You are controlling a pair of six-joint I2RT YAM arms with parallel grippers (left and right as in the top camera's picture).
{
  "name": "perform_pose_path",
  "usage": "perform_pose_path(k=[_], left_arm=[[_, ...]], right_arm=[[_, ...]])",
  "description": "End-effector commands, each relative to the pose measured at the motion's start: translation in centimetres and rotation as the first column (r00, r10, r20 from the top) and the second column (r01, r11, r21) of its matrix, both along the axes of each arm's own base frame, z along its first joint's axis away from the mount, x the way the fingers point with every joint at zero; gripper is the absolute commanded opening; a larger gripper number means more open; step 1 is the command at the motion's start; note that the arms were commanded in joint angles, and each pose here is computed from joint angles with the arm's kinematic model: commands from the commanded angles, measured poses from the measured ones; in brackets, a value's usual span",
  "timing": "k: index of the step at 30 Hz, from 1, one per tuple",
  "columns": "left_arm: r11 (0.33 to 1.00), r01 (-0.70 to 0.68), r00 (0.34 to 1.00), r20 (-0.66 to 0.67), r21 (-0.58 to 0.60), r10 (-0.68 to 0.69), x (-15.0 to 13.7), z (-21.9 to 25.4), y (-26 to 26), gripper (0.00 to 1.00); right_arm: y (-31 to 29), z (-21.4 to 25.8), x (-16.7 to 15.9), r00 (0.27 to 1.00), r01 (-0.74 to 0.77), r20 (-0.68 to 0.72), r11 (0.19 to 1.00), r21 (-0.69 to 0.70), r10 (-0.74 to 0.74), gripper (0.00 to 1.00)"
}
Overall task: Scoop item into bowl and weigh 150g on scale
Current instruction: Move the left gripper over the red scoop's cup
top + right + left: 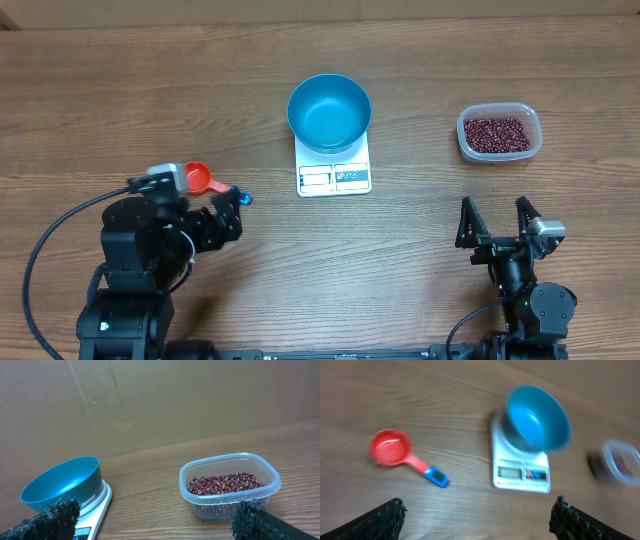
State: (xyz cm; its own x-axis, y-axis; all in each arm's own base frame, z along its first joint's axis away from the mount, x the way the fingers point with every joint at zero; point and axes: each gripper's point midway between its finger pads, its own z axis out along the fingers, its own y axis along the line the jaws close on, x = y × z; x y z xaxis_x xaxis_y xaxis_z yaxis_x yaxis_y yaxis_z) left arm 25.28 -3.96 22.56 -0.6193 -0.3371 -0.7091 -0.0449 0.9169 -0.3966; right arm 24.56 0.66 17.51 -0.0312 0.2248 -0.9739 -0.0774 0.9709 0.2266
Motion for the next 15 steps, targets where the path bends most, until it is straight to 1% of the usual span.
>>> perform_pose_path(k=[1, 4, 8, 10, 15], left_arm=[[0.945, -0.31, 0.951, -0.013, -0.101, 0.31, 0.57, 0.98, 3.49, 0.95], [0.925, -0.358, 0.933, -0.021, -0.13, 0.358, 0.6, 1.02, 3.91, 0.95], [0.921, -0.367, 0.93, -0.019, -0.129, 0.367, 0.62, 1.06, 4.07, 0.96], [0.926, -0.359, 0.933, -0.014, -0.117, 0.36, 0.63, 1.07, 4.08, 1.0], [0.944, -0.323, 0.946, 0.004, -0.065, 0.324, 0.63, 1.07, 4.08, 1.0]], right_arm=[[0.04, -0.19, 0.01, 1.0, 0.0, 0.004, 1.0, -0.001, 0.0, 1.0], [0.04, -0.19, 0.01, 1.0, 0.0, 0.004, 1.0, -0.001, 0.0, 1.0], [0.04, -0.19, 0.01, 1.0, 0.0, 0.004, 1.0, -0.001, 0.0, 1.0], [0.04, -0.19, 0.01, 1.0, 0.0, 0.004, 1.0, -0.001, 0.0, 1.0], [0.04, -0.19, 0.01, 1.0, 0.0, 0.004, 1.0, -0.001, 0.0, 1.0]])
